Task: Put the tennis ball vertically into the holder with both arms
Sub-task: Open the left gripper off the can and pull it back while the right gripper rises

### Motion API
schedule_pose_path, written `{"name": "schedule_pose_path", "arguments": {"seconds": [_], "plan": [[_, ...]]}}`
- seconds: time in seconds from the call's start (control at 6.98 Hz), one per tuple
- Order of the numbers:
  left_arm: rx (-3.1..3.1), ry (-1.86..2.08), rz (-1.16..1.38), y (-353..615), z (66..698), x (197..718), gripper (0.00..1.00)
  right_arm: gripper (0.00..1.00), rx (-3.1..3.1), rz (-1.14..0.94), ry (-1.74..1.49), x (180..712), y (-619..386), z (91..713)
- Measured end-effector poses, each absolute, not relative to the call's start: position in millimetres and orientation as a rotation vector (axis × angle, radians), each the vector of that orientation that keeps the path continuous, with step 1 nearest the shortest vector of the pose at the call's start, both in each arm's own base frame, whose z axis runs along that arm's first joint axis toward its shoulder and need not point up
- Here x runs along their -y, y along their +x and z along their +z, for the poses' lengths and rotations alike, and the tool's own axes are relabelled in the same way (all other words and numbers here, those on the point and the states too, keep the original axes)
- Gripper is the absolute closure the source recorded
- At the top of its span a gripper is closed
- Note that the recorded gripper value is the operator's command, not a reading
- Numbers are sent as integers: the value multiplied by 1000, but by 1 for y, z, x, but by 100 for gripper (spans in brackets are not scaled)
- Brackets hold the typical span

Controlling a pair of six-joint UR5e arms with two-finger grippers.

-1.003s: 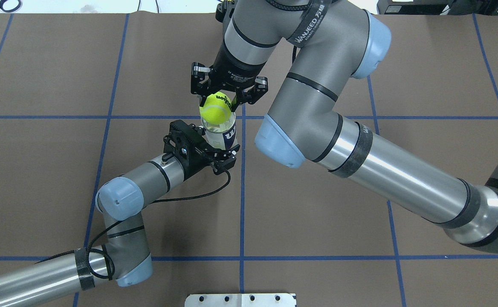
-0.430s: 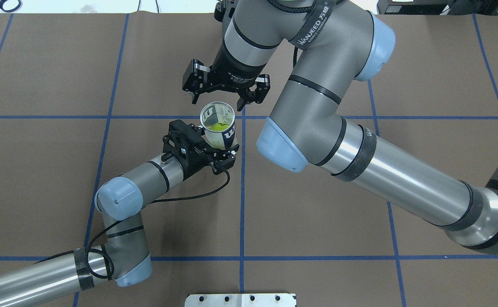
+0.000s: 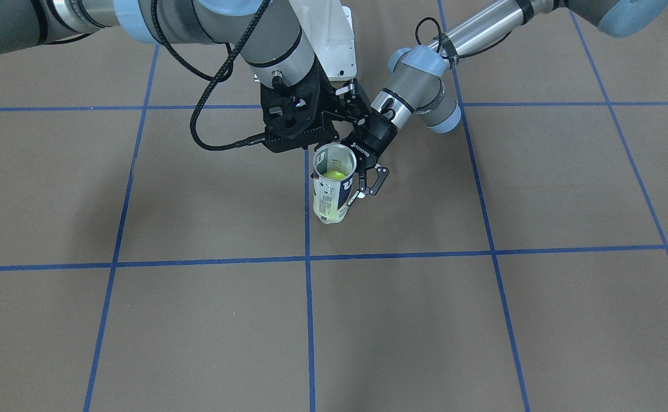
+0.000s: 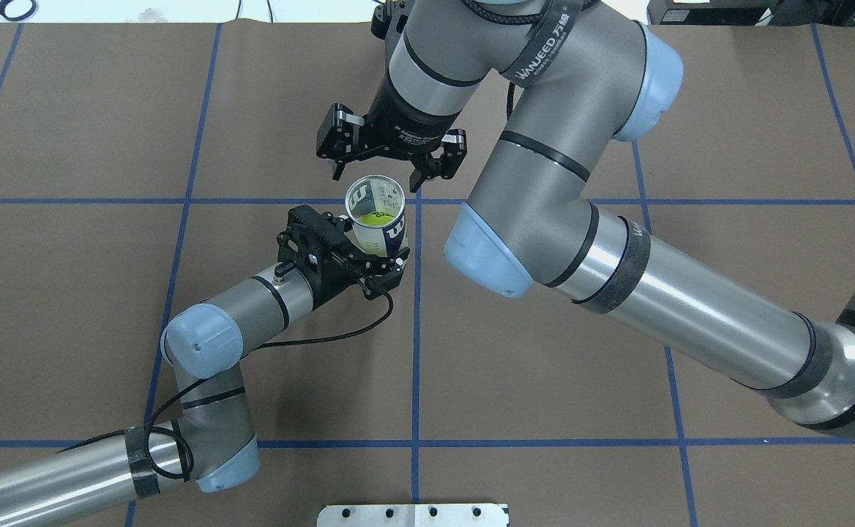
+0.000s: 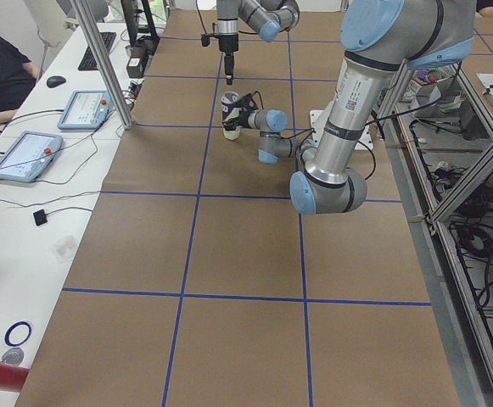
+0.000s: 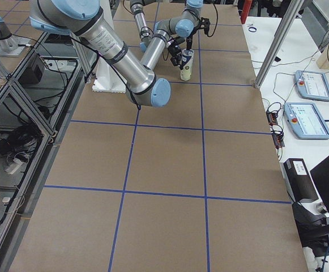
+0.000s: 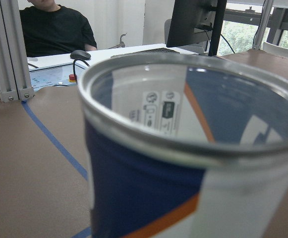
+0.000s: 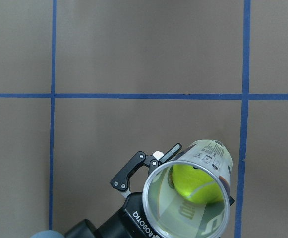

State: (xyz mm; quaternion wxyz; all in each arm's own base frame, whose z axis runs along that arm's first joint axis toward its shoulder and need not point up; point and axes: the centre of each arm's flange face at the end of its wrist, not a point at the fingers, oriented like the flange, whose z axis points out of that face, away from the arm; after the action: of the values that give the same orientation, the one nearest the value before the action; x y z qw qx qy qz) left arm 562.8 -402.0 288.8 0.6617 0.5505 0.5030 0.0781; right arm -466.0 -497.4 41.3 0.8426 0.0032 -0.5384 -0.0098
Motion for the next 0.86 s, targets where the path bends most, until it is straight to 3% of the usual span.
{"name": "schedule_pose_path", "arguments": {"seconds": [0.86], "plan": [[-1160, 1228, 200, 528, 314, 365, 1, 1, 1132, -17, 6, 498, -465, 47]]}}
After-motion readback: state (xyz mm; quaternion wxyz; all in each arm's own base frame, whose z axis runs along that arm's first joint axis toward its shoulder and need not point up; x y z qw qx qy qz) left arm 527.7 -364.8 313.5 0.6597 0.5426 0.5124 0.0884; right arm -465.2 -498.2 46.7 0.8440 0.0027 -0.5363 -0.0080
